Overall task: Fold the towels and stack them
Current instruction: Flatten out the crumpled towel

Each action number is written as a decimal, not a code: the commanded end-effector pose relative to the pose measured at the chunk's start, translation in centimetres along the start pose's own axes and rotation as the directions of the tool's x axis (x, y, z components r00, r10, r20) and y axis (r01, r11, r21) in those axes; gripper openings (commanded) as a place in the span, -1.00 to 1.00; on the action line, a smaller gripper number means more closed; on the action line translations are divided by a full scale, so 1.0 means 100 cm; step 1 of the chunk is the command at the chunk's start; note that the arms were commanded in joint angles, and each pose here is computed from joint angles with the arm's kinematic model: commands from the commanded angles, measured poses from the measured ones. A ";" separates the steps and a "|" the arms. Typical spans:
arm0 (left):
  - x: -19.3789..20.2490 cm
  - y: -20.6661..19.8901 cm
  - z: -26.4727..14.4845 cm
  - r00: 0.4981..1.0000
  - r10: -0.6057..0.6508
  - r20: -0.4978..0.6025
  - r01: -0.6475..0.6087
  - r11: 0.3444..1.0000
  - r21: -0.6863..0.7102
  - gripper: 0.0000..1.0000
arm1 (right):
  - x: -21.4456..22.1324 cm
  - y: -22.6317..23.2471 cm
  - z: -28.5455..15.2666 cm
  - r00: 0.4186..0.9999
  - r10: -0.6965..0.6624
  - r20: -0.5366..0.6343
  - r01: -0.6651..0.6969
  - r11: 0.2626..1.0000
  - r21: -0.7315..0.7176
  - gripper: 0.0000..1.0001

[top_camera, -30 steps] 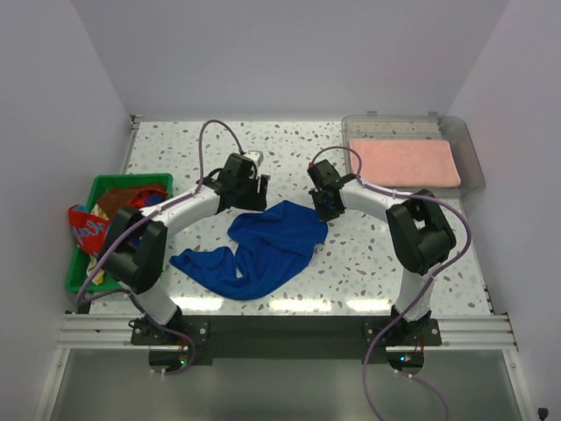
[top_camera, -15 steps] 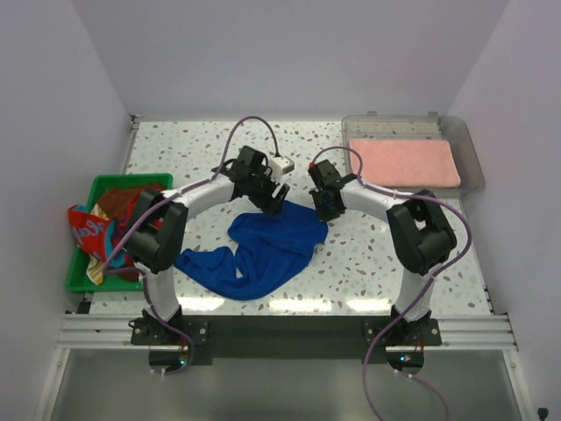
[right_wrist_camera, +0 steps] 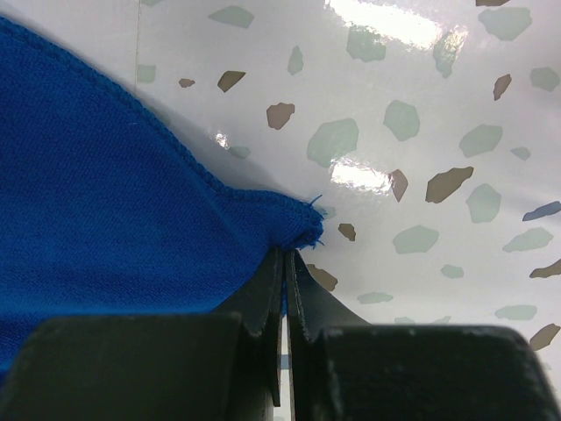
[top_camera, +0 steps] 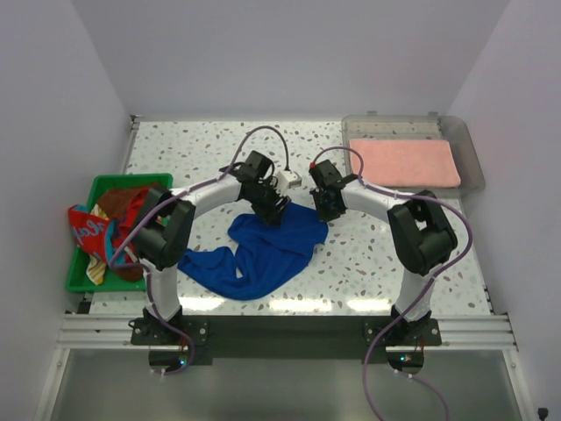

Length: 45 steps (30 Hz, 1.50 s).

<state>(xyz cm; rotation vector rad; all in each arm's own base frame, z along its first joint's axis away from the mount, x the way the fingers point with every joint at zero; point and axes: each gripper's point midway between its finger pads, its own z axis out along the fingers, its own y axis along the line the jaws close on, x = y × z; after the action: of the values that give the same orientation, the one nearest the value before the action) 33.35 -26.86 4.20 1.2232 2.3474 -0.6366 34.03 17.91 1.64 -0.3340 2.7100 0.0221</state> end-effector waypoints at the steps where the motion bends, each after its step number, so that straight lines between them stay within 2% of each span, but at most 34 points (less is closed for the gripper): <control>1: -0.007 0.000 0.000 0.999 0.037 -0.001 -0.037 0.999 0.019 0.13 | 0.014 -0.006 -0.004 0.999 0.001 -0.042 -0.001 1.000 0.012 -1.00; 7: -0.010 0.001 -0.001 0.998 0.055 -0.005 -0.055 0.999 0.004 -0.21 | 0.016 -0.007 -0.003 0.999 0.000 -0.044 0.001 1.000 0.018 -1.00; 10: -0.005 0.004 0.001 0.998 0.052 -0.024 -0.053 0.999 -0.012 -0.28 | 0.015 -0.006 -0.003 0.999 0.003 -0.043 -0.002 1.000 0.017 -1.00; 11: -0.003 0.004 0.002 0.998 0.049 -0.032 -0.049 0.999 -0.010 -0.28 | 0.014 -0.006 -0.004 0.999 0.003 -0.040 -0.003 1.000 0.016 -1.00; 14: 0.001 0.002 0.004 0.997 0.064 -0.042 -0.065 0.998 -0.018 -0.06 | 0.013 -0.007 -0.005 0.999 0.003 -0.038 -0.003 1.000 0.016 -1.00; 15: 0.004 0.000 0.005 0.996 0.071 -0.049 -0.072 0.997 -0.019 -0.05 | 0.013 -0.006 -0.004 0.999 0.003 -0.039 -0.003 1.000 0.015 -1.00; 28: 0.015 -0.012 0.010 0.988 0.120 -0.099 -0.122 0.992 -0.016 -0.14 | 0.015 -0.007 -0.002 0.999 0.010 -0.044 -0.010 1.000 0.014 -1.00; 34: 0.026 0.003 0.008 0.983 0.121 -0.139 -0.135 0.986 -0.097 -0.17 | 0.017 -0.007 -0.001 0.999 0.014 -0.048 -0.014 1.000 0.010 -1.00; 45: 0.021 0.006 -0.001 0.986 0.113 -0.125 -0.131 0.980 -0.148 -0.21 | 0.017 -0.006 -0.001 0.999 0.016 -0.047 -0.016 1.000 0.003 -1.00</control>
<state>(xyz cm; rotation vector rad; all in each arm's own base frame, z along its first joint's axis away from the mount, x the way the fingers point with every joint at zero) 32.28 -25.83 2.03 1.3640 2.3705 -0.4078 34.04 17.83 1.61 -0.3280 2.7110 0.0283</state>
